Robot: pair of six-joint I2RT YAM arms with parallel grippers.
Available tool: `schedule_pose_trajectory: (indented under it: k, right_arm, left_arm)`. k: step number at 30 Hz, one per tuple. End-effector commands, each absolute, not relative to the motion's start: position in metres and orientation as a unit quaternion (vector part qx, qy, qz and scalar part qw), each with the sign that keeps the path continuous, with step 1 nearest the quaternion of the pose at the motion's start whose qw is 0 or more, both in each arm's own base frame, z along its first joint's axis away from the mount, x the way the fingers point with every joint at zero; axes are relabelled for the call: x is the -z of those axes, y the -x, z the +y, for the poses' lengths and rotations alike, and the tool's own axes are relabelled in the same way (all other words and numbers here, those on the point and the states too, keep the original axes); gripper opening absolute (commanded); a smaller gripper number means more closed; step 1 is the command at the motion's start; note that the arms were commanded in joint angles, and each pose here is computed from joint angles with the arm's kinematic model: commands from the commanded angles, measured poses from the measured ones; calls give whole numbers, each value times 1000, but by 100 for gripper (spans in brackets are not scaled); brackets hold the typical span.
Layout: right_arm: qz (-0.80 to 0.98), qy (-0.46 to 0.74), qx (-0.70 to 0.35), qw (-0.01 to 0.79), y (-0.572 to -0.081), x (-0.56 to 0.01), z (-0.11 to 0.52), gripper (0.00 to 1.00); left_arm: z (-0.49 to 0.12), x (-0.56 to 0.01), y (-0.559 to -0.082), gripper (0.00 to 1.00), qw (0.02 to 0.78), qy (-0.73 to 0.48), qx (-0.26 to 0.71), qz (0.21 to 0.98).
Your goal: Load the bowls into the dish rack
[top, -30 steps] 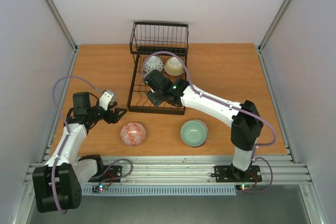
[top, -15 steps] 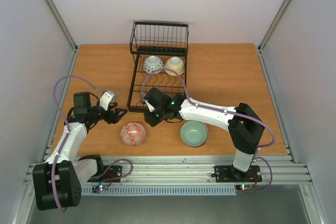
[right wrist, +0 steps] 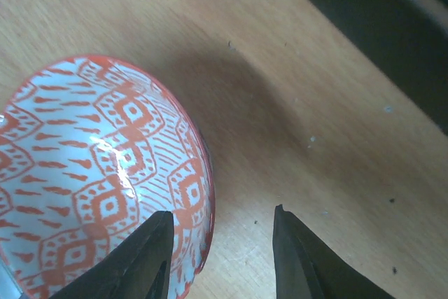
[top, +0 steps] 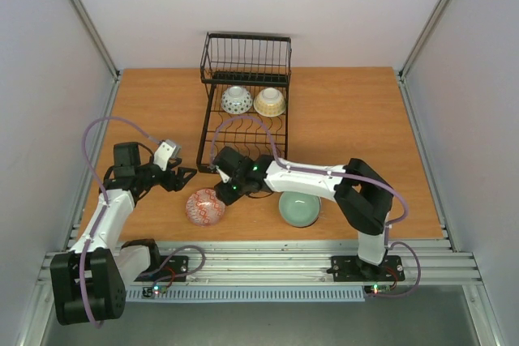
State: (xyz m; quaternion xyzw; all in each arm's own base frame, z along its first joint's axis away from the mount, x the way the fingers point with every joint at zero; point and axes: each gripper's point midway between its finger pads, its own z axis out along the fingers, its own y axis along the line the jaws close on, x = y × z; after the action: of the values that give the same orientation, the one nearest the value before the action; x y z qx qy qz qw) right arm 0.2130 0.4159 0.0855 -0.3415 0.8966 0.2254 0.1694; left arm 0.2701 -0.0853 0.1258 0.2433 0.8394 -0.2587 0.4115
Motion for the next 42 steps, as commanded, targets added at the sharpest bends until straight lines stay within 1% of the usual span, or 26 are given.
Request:
schedule_pose_trajectory:
  k: [1,3,5,12,13,19,26,34,42]
  right_arm:
    - [896,342,-233,159,-205,-75,430,40]
    - [897,343,-231,157,-203,-73,432,37]
    - [897,344,-228,156,-202,-71,433,31]
    - [900,344,-220,150,-201,-65,430,4]
    - [901,344,-219,150,-201,-65,430,2]
    - [899,345,-205,173,-204,-79,425,1]
    - [899,338,-156,233,-224,-107,407,1]
    - [893,333,-133,271,-235,-129,399,1]
    - [882,332,-119,312,-249,-156,400,1]
  left_arm:
    - [-87,-132,-273,74,427,-255,261,827]
    - [-87,-131,-273,74,427,-255,261,827]
    - [-87,-131,-273,74,427,-256,261,827]
    - [-89,-133,-270,74,426,-260,269,823]
    - [-90,-133,-270,74,426,-262,271,823]
    - [-98,-135,-260,73,416,-276,296,814]
    - [-109,-140,-243,65,373,-315,319,812]
    - [-110,-122,-242,46,331,-324,306,831]
    - [-115,-111,-241,45,308,-329,310,837]
